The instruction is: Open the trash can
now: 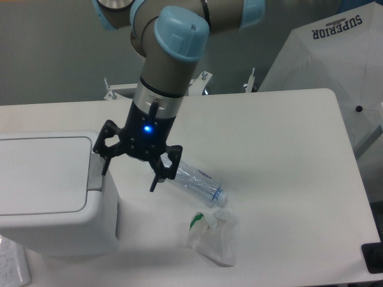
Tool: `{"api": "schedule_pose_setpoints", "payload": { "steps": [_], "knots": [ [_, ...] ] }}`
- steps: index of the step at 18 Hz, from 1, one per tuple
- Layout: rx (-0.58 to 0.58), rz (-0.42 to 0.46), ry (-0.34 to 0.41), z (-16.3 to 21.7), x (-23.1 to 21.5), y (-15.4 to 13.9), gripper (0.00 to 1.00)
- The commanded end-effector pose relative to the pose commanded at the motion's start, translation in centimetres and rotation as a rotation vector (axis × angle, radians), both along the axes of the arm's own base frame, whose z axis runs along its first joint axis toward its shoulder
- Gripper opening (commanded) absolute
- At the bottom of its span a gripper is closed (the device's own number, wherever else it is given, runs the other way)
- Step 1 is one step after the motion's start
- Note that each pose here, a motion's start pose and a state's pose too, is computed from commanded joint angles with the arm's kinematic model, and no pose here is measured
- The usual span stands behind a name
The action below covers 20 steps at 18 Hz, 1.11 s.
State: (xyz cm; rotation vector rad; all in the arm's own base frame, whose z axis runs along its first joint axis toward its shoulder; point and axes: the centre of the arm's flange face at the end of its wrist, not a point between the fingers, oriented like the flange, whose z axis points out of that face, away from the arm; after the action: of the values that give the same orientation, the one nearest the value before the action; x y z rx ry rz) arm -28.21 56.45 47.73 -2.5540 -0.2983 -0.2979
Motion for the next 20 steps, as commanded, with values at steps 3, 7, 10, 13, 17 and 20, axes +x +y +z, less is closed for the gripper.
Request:
{"api": "schedule_pose_setpoints", "payload": {
  "steps": [3,7,10,13,17,20],
  "knots": [
    [-0.003,-0.002,-0.003,-0.4,0.0,0.2,1.0],
    [-0.015,-0.005,-0.012,-1.2,0.1,0.2,1.0],
    [-0.015,-0.005,-0.012,-1.2,0.1,0.3,1.0],
    [-0.009,-0.007,-0.012,-0.9,0.1,0.3,1.0],
    [0.021,0.0,-0.031,-0.3,-0.7,-0.1,1.0],
    [0.027,0.031,-0.022,0.0,-2.8,-1.3,1.0]
  ]
}}
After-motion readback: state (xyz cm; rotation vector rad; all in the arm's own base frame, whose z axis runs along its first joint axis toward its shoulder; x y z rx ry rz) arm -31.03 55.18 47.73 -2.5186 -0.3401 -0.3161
